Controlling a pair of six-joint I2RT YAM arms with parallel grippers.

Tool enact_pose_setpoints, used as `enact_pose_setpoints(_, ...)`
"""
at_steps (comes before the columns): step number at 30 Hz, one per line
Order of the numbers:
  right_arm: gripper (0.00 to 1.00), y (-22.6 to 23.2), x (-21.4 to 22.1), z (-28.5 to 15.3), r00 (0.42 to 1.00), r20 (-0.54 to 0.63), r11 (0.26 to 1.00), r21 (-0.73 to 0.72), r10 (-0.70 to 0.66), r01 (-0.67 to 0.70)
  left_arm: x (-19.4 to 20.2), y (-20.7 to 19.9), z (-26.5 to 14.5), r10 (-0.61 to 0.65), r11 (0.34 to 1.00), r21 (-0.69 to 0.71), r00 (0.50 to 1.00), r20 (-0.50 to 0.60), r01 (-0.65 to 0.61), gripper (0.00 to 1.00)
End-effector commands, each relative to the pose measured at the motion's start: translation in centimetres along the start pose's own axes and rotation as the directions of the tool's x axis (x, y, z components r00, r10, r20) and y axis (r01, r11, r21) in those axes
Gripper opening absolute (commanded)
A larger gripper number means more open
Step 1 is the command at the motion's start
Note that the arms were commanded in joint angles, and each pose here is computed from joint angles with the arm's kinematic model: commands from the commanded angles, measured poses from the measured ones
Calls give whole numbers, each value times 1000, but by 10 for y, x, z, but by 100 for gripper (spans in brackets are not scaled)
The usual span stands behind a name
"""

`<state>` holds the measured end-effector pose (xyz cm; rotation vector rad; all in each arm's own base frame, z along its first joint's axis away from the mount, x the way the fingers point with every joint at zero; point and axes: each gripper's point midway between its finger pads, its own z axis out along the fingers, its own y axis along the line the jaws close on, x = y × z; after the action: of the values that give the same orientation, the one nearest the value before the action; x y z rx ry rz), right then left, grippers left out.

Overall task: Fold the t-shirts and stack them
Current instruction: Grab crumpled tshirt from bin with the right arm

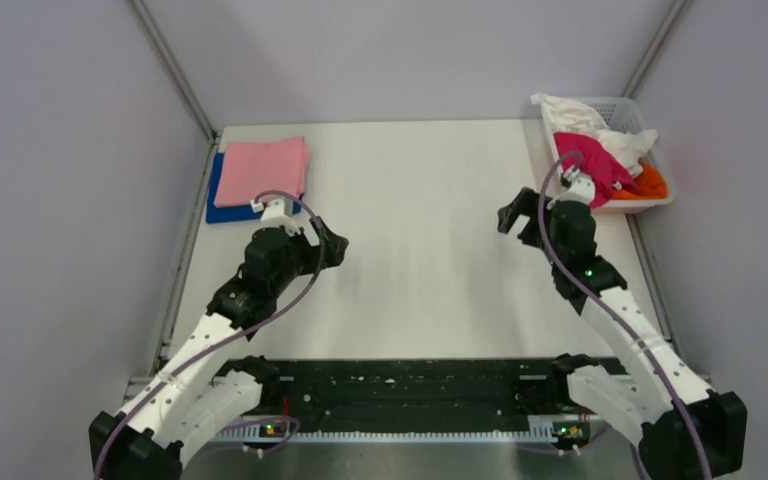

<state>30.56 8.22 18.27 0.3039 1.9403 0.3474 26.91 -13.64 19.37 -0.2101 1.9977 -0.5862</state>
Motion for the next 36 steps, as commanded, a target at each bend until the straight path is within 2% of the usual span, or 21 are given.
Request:
enact_pose_setpoints(1,99,-3,-98,22,990,139,998,58,1,-9,-32,-28,4,-8,996,88,997,72,2,99)
enact_pose_setpoints(7,98,-80,-156,71,991,119,964,251,62,-90,-40,-35,17,6,996,89,997,73,-12,99)
enact_pose_setpoints(10,94,-125,-169,94,993,66,929,351,97,-114,-39,-35,23,14,997,78,998,56,-18,99)
enact_pose_setpoints(13,92,-151,-171,116,995,-39,911,407,96,-72,-36,-36,27,16,997,78,999,35,-18,99)
enact_pose_setpoints(18,91,-166,-149,123,976,-207,898,438,62,36,-29,-34,34,6,997,76,1000,15,-7,99)
enact_pose_setpoints(26,88,-197,-115,132,957,-280,846,526,77,86,-27,-32,38,22,998,60,1000,-2,-22,99)
enact_pose_setpoints(30,72,-205,-99,152,945,-316,853,513,86,94,-27,-31,38,24,998,57,1000,-3,-24,99)
enact_pose_setpoints(33,56,-208,-97,163,944,-315,856,509,92,86,-28,-30,36,25,999,48,1000,2,-25,99)
enact_pose_setpoints(34,45,-207,-102,163,949,-303,857,508,89,82,-29,-30,35,26,998,49,1000,4,-26,99)
enact_pose_setpoints(36,15,-200,-124,160,965,-256,862,501,57,82,-31,-30,32,29,998,47,1000,10,-29,99)
